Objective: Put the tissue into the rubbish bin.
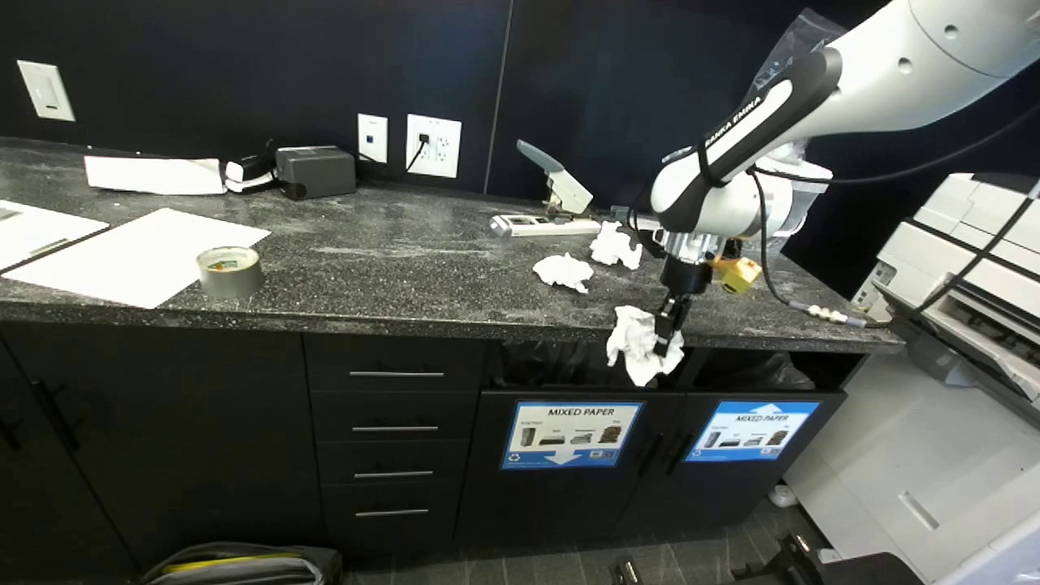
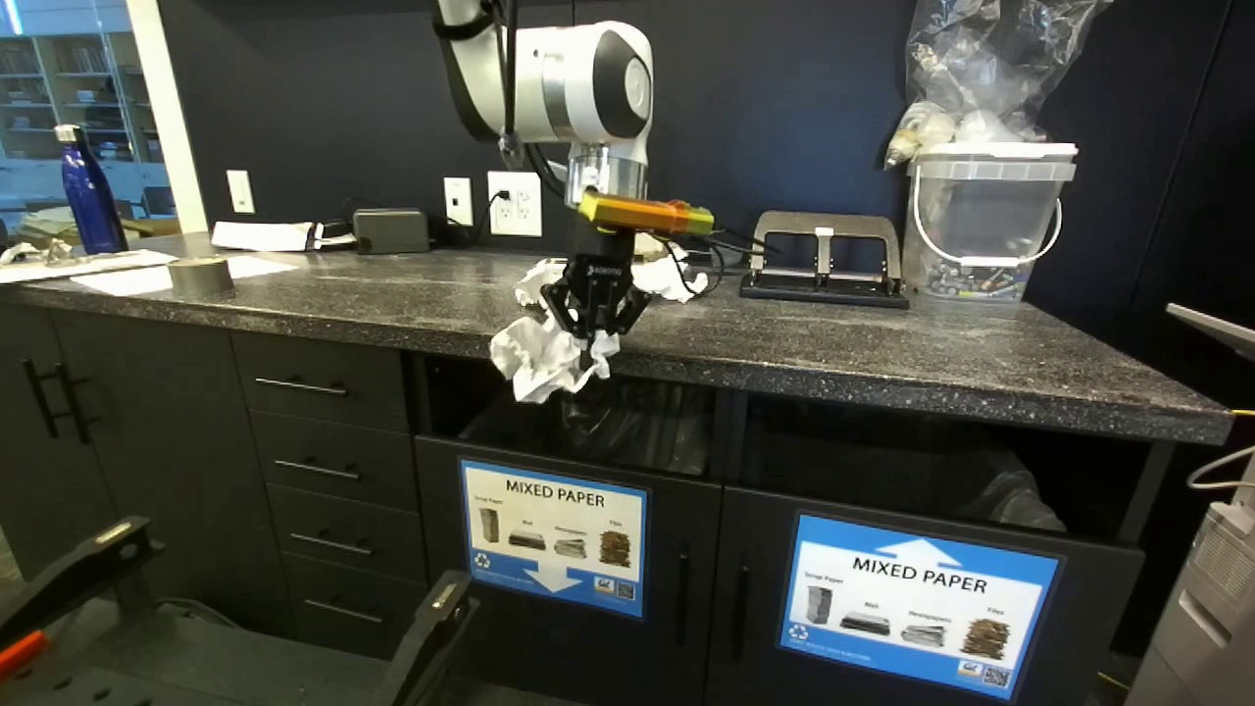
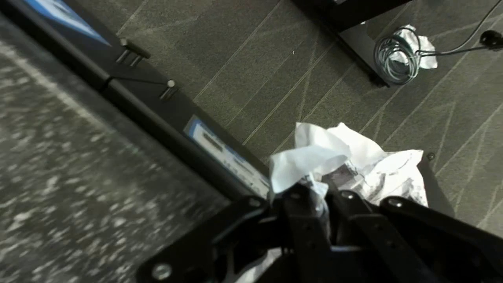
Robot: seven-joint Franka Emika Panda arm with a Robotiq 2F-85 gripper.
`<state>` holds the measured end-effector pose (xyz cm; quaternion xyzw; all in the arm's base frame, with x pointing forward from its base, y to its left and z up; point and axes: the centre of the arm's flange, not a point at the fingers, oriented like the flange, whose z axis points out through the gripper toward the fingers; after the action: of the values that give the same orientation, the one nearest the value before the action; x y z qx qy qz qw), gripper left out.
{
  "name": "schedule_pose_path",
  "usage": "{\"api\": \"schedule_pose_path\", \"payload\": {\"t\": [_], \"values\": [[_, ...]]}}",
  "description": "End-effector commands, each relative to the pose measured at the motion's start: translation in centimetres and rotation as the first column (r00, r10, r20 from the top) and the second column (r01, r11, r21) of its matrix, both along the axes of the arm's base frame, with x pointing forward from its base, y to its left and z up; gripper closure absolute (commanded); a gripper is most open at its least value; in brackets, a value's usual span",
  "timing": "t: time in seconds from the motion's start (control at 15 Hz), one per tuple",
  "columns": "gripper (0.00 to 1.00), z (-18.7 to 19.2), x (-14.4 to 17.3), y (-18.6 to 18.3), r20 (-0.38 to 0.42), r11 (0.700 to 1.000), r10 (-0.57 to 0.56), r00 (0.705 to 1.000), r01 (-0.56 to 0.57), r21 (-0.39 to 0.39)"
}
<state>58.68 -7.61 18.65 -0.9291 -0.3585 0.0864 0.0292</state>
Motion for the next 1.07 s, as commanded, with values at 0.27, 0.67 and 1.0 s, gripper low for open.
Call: {"api": "schedule_pose_path", "payload": {"t": [0.27, 0.67, 1.0], "values": [[0.89, -8.4, -13.3, 5.0, 0.096, 0.991, -0.136, 0.986, 0.135, 0.014], [0.88, -8.8, -13.8, 3.1, 0.293, 0.957, -0.287, 0.912, 0.287, 0.045], [0.88, -8.9, -11.9, -0.6, 0.432, 0.922, -0.379, 0.818, 0.374, 0.100]]}}
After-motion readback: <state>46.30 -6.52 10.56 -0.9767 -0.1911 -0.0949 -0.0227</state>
